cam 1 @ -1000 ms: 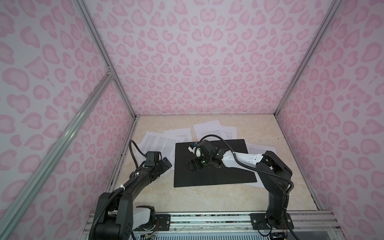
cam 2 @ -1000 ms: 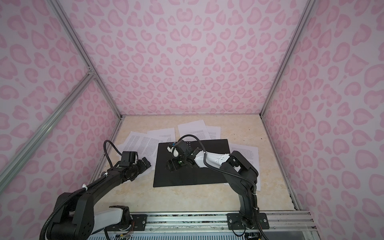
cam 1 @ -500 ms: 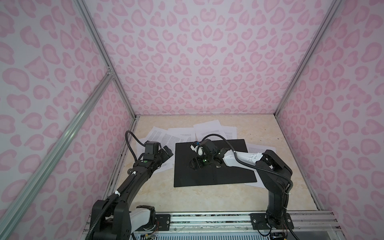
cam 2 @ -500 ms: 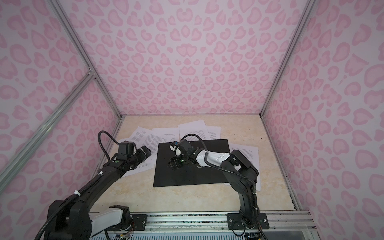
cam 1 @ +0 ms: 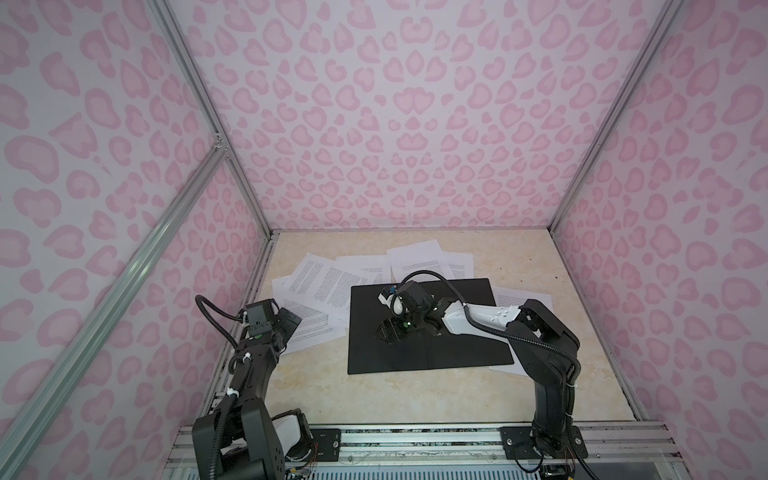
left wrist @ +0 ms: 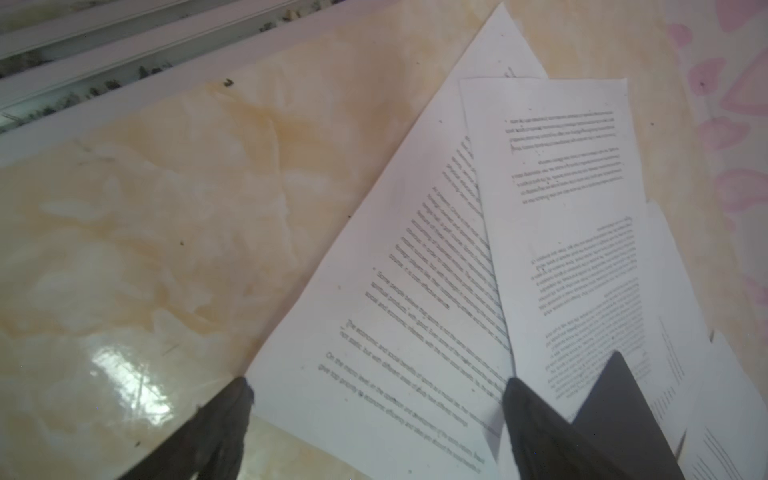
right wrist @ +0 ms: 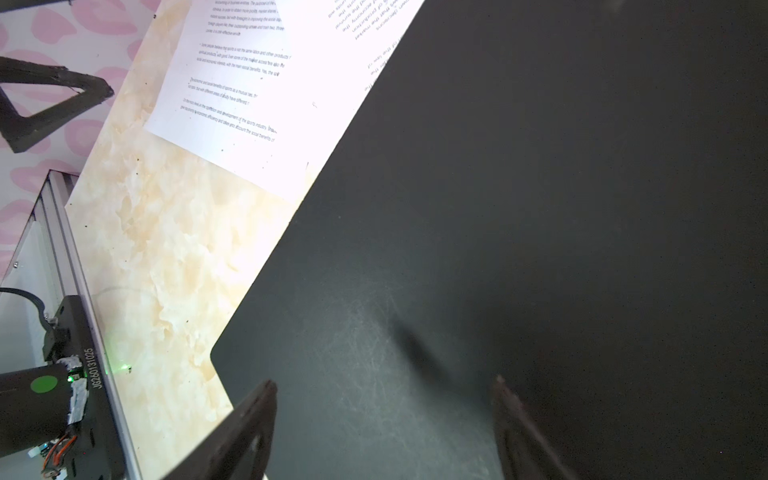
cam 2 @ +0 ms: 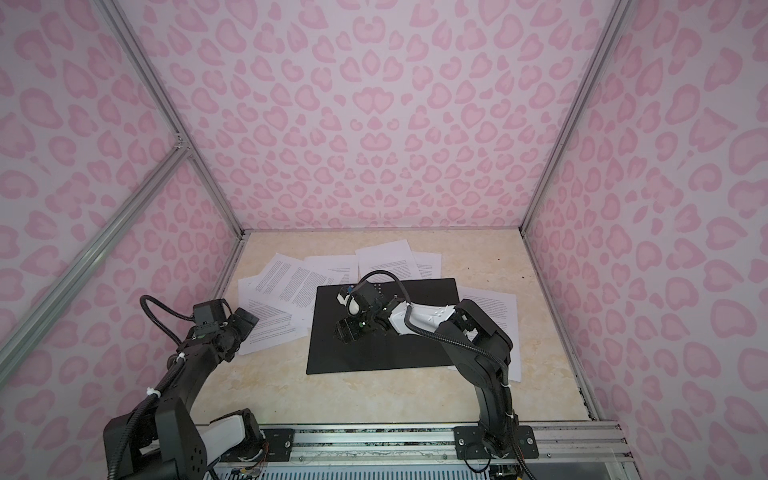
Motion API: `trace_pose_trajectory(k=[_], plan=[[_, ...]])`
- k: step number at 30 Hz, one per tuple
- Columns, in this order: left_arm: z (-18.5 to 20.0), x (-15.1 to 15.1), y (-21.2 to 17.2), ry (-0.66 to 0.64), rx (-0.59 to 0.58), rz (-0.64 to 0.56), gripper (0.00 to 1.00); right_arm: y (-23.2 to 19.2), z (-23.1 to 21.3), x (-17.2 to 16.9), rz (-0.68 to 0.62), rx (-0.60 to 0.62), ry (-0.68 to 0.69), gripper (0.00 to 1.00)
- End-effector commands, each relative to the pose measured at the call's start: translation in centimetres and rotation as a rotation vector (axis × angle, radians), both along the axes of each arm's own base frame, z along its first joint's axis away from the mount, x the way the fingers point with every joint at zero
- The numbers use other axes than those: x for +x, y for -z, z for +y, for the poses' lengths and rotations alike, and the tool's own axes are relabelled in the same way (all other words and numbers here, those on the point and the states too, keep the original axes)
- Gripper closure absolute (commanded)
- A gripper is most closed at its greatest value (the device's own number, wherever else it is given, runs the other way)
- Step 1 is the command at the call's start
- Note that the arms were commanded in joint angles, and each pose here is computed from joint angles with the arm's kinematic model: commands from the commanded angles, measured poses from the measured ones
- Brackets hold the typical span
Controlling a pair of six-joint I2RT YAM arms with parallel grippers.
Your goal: Put the files into the folder
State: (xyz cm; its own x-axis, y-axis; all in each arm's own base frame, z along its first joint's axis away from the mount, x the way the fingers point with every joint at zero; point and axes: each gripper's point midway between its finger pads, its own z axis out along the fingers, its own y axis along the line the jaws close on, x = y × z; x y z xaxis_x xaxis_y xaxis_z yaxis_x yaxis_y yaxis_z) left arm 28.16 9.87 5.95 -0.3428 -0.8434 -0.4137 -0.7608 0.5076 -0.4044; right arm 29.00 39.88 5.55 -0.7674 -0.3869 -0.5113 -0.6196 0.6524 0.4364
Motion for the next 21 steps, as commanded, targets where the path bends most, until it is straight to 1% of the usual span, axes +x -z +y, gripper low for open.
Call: trace_pose_trajectory(k=[1, 4, 6, 9, 11, 17, 21], plan=[[0.6, 1.4, 0.5, 0.021, -0.050, -0.059, 0.02, 0.1, 0.3, 0.1, -0.007, 0.003, -0.016, 0.19], [0.5, 1.6, 1.8, 0.027, -0.103, -0.059, 0.00, -0.1, 0.3, 0.0, -0.003, 0.014, -0.017, 0.19], [1.1, 1.2, 2.5, -0.001, -0.134, -0.053, 0.00, -0.3, 0.2, 0.2, -0.002, 0.026, -0.012, 0.19], [-0.2, 0.9, 3.5, 0.012, -0.208, -0.054, 0.00, -0.5, -0.1, 0.4, 0.006, 0.041, -0.002, 0.19], [-0.8, 0.5, 3.8, 0.007, -0.236, -0.054, 0.00, -1.0, -0.2, 0.7, 0.007, 0.062, 0.008, 0.19], [-2.7, 0.2, 3.3, 0.039, -0.315, -0.115, 0.01, -1.2, -0.2, 0.7, 0.025, 0.088, 0.014, 0.19], [-4.1, 0.8, 1.7, 0.101, -0.362, -0.196, 0.01, -1.4, 0.0, 0.6, 0.030, 0.098, 0.010, 0.19]])
